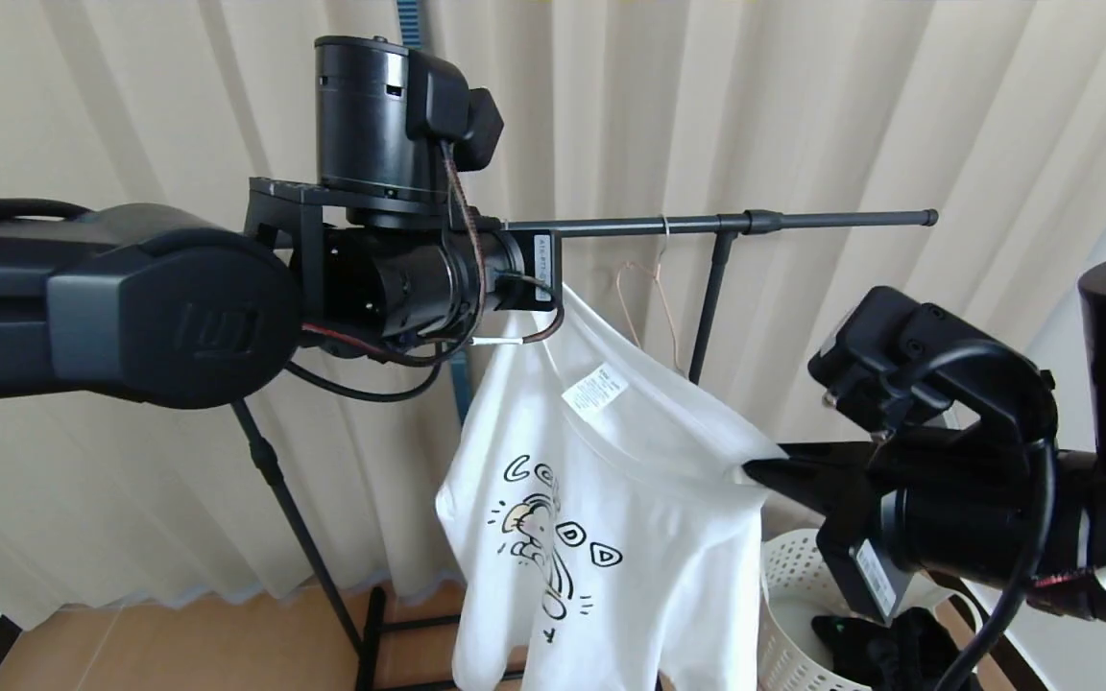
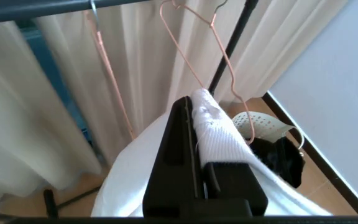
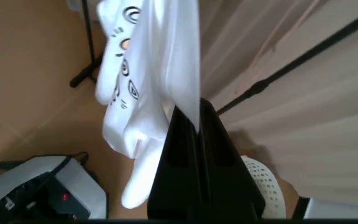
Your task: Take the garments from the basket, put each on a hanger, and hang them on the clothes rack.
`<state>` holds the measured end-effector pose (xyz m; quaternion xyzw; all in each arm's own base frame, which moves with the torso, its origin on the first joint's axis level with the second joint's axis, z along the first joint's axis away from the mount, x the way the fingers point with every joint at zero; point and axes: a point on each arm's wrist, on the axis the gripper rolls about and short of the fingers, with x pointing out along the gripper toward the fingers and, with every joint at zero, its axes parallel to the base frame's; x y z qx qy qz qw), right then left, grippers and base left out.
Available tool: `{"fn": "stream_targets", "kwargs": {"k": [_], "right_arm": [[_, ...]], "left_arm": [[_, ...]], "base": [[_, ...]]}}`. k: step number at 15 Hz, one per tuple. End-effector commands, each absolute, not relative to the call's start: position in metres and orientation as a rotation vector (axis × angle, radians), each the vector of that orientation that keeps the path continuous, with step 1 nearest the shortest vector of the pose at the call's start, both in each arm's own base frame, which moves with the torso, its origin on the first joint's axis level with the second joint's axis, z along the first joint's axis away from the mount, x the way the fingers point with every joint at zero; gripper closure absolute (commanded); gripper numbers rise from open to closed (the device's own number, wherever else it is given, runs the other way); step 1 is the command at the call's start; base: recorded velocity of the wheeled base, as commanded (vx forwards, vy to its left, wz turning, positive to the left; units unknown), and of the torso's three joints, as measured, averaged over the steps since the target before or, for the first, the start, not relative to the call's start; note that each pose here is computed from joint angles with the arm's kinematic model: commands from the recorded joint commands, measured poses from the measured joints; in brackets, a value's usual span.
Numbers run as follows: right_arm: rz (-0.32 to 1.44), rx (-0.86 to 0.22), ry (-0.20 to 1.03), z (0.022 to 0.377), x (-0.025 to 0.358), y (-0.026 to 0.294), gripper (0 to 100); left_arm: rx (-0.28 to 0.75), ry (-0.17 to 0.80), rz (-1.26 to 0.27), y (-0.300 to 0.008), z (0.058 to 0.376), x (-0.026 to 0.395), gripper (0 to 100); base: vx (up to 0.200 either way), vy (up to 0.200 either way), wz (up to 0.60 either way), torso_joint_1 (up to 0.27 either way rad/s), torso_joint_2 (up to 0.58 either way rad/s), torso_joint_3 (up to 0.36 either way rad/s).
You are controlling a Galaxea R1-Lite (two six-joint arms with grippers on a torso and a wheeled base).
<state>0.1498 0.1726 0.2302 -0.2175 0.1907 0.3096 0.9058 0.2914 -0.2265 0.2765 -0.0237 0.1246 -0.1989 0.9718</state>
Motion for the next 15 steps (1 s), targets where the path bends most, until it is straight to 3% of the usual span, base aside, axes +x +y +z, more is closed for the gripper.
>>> {"fn": "stream_targets", "kwargs": {"k": [1,5,8,11,15], "right_arm": [[0.729,-0.472,0.406,0.224,0.139,0.187,100],[0.798,-0.351,0.48,0.203,0.134,0.236,100],[0.804,-0.218,0.43,0.199,0.141,0.261,100],[0.8,-0.158,0.399,0.204,0.143,0.263,100],[0.742,-0.221,0.407,0.204,0.151,0.244,100]], "left_arm": [[-0.049,0.262,-0.427,-0.239,0.268,0.308,100],[-0.076,0.277,-0.58,-0.244,0.267,0.311,100],[-0.081,0.282,-0.587,-0.244,0.267,0.311,100],[-0.098,0.29,-0.578,-0.242,0.267,0.31,100],[-0.1,0.275,-0.558,-0.233,0.275,0.304,100]], "base": [[0.0,0.0,0.0,0.0,0.0,0.0],[0.0,0.0,0.0,0.0,0.0,0.0],[0.0,0.0,0.0,0.0,0.0,0.0],[0.0,0.0,0.0,0.0,0.0,0.0],[0.0,0.0,0.0,0.0,0.0,0.0]]}}
